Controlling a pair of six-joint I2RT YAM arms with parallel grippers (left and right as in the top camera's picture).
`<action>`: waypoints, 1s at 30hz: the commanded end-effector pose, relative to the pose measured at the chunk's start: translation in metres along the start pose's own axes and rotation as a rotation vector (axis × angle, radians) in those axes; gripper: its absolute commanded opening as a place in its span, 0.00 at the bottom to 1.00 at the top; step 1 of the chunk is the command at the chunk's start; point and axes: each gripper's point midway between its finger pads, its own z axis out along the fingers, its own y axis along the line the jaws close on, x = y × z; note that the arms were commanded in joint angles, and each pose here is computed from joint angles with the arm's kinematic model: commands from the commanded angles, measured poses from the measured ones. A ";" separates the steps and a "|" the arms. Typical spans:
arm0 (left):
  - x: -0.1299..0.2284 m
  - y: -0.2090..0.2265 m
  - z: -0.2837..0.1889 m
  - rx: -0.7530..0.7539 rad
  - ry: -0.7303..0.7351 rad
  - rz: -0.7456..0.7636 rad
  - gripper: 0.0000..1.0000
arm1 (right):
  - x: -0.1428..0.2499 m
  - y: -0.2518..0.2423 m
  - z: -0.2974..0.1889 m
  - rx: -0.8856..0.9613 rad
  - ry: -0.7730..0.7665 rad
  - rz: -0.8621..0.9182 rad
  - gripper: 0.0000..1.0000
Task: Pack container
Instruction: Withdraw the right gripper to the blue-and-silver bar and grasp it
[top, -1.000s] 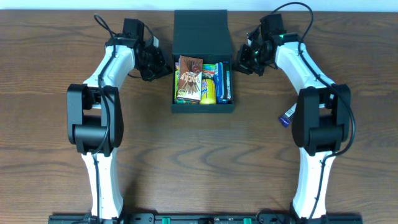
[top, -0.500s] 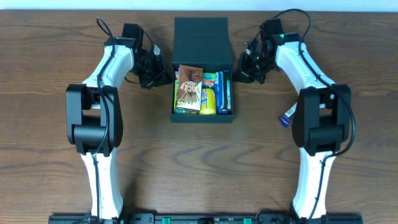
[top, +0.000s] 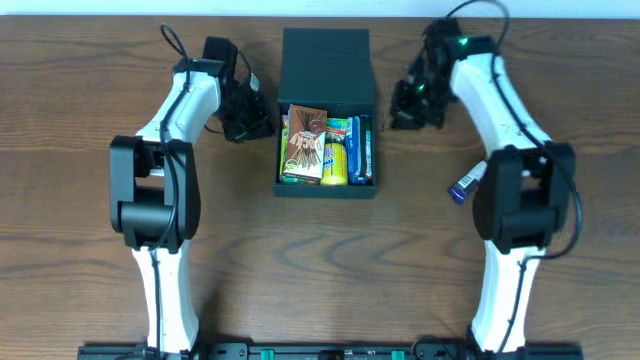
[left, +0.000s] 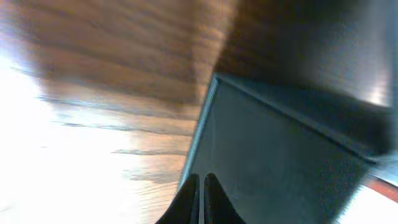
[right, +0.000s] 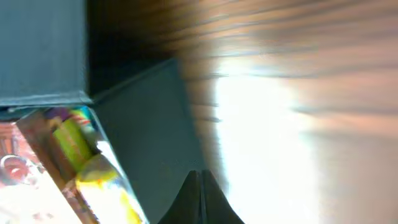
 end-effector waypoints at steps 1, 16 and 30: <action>-0.029 -0.011 -0.057 -0.076 -0.198 0.081 0.06 | -0.019 -0.044 -0.063 0.195 -0.194 0.140 0.30; -0.038 -0.017 -0.068 -0.076 -0.257 0.137 0.06 | 0.006 -0.172 -0.068 0.350 -0.090 0.537 0.49; -0.038 -0.018 -0.068 -0.077 -0.257 0.147 0.06 | -0.001 -0.197 -0.038 0.405 -0.182 0.699 0.52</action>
